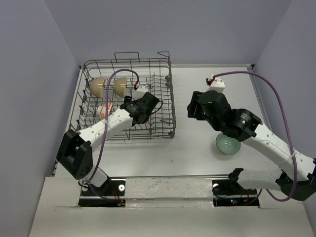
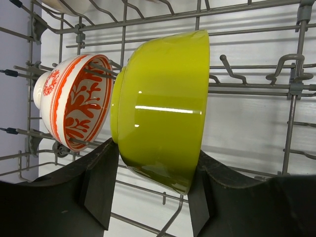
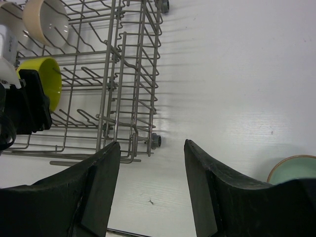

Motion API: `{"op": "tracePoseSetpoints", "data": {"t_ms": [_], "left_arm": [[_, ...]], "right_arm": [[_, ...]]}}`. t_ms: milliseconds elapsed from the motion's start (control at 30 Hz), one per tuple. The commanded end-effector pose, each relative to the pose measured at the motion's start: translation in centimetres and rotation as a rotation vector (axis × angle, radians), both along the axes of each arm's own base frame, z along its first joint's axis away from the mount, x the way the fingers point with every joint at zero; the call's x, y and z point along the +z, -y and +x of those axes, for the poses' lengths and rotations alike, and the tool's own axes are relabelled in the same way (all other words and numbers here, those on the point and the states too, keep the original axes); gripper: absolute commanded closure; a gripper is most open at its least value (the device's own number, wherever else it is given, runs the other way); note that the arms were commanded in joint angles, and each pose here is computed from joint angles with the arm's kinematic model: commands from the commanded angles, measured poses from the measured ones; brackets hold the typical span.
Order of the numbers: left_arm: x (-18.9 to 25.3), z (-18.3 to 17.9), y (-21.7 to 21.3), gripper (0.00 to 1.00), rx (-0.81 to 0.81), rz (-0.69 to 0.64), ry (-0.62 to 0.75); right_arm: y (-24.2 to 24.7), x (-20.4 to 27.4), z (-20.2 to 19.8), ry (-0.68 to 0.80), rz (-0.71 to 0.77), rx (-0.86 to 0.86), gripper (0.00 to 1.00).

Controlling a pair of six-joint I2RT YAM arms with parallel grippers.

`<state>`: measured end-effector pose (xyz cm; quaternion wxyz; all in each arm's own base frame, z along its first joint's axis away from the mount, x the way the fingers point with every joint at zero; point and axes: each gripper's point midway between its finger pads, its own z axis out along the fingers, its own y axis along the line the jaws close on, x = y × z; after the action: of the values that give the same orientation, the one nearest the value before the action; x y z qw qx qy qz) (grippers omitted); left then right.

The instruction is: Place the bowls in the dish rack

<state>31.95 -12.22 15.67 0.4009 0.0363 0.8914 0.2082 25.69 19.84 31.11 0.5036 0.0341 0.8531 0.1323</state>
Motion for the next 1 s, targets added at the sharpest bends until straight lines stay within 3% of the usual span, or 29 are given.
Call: {"op": "tracePoseSetpoints", "data": {"t_ms": [0,300,967], "left_arm": [[-0.5,0.3,1.3,0.45,-0.025,-0.091,0.008],[-1.9,-0.1,2.1,0.52,-0.049,-0.134,-0.027],[-3.5,-0.6,2.7,0.54,-0.065,-0.169,-0.065]], "right_arm": [[-0.2,1.8,0.2,0.033,0.03,0.0,0.4],[-0.2,1.5,0.2,0.029,0.021,0.004,0.4],[-0.5,1.2,0.4,0.023,0.006,0.01,0.4]]}}
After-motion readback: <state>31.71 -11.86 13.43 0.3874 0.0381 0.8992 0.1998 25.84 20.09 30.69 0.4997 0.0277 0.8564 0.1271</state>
